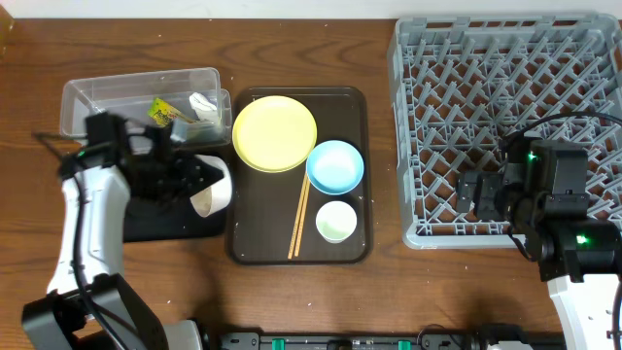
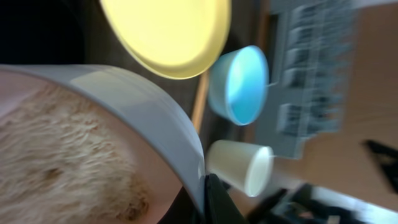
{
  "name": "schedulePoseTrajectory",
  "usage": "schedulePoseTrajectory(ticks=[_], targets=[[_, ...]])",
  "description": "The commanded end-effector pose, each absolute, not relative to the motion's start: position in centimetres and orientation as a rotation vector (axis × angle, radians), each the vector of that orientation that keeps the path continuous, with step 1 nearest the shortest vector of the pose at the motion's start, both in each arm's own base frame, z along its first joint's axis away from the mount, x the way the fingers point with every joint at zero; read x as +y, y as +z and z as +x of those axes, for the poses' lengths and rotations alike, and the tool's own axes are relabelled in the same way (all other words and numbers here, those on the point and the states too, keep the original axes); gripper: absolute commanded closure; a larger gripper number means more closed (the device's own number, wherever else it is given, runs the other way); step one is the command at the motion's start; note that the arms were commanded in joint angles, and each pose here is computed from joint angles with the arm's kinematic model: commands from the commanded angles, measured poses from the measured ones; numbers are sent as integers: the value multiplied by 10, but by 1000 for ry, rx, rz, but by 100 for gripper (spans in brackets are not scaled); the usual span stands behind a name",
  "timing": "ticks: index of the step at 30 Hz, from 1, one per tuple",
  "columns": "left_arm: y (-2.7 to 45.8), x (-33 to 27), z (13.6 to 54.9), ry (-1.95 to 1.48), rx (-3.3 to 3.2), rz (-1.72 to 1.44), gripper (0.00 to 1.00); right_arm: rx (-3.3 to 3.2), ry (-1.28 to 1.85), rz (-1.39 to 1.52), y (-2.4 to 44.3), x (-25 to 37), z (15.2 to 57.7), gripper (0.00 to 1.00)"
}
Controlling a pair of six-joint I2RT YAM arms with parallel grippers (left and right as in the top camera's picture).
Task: Sort waste into correct bins and load items into the dishwasher rack
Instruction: 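Tip the pink bowl over the black tray to dump the rice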
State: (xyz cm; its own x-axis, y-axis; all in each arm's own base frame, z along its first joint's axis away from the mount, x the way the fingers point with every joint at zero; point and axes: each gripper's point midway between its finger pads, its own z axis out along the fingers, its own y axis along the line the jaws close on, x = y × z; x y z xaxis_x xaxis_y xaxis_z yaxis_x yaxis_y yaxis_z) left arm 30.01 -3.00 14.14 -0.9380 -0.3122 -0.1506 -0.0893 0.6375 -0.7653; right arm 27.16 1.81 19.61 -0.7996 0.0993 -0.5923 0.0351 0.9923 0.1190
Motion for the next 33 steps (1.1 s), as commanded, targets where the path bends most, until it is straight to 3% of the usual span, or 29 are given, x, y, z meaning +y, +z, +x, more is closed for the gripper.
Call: schedulePoseTrajectory(ticks=[1,13,33], targets=[[162,-24,302,-1467,2334,-332,94,2486,143,61,201,23,272,1],[161,32,314,-1745,1988,-696,94,2486,143,61,201,23,272,1],[168,41,317,-1835,1875,-760,94,2486,143,62,201,23,272,1]])
